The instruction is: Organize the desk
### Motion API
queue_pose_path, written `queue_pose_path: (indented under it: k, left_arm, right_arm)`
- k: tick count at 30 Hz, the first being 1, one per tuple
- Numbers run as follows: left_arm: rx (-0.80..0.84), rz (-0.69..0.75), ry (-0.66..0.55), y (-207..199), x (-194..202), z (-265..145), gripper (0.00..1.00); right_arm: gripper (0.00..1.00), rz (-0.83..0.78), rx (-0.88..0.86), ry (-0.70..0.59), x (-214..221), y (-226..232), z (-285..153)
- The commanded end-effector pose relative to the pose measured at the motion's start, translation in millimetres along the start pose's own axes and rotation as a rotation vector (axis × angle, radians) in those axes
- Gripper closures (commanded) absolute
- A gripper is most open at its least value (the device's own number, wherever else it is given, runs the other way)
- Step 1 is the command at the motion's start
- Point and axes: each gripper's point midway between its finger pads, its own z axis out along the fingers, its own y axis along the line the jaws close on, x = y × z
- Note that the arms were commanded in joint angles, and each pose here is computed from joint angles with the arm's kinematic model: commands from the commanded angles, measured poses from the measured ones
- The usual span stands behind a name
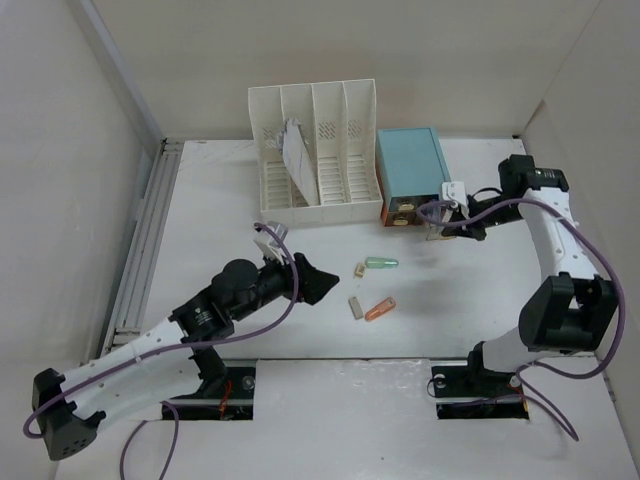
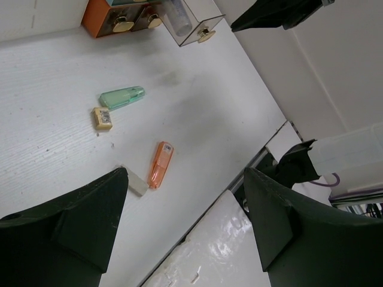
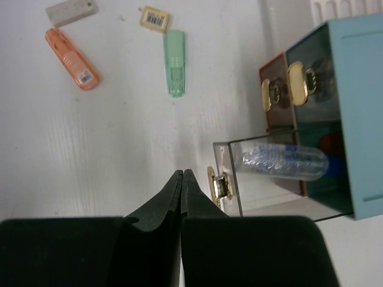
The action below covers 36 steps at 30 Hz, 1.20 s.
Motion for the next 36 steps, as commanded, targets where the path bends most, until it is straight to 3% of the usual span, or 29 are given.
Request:
queue_pose_path:
  k: [1,14,29,33,34,35,36]
  left_arm:
    - [0.084,0.013,-0.056,-23.6,-19.9,3.7,0.25]
    - [0.094,0.013,-0.054,-24.2,-18.1,4.1,0.25]
    - [0.104,-0.006,-0.049,-22.6,-12.3,5.5,0.25]
    - [0.107,-0.031,-0.036,-20.8,-5.8,10.2,0.25]
    - [0.121,-0.043,-0.036,-22.2,-3.7,13.3,0.27]
    - [0.128,-0.053,-0.022,-19.4,4.3,16.0,0.30]
    - [0.140,-0.067,-0.021,-19.7,7.3,19.1,0.40]
  right_arm:
    - [1.00,0.091,-0.026,0.089,20.7,7.5,0.9]
    - [1.00,0.360,0.180,0.141,51.5,-71.4,25.6]
    - [1.00,0.399,0.516,0.163,38.6,-158.9,39.6]
    - [1.00,0.395,0.462,0.119,24.5,-146.3,40.0]
    - [1.00,0.317,0.417,0.085,7.2,-136.5,34.9]
    - [1.00,0.286,0.346,0.013,-9.7,-119.8,38.3]
    - [0.97,0.251,0.326,-0.010,-19.0,-108.6,34.6]
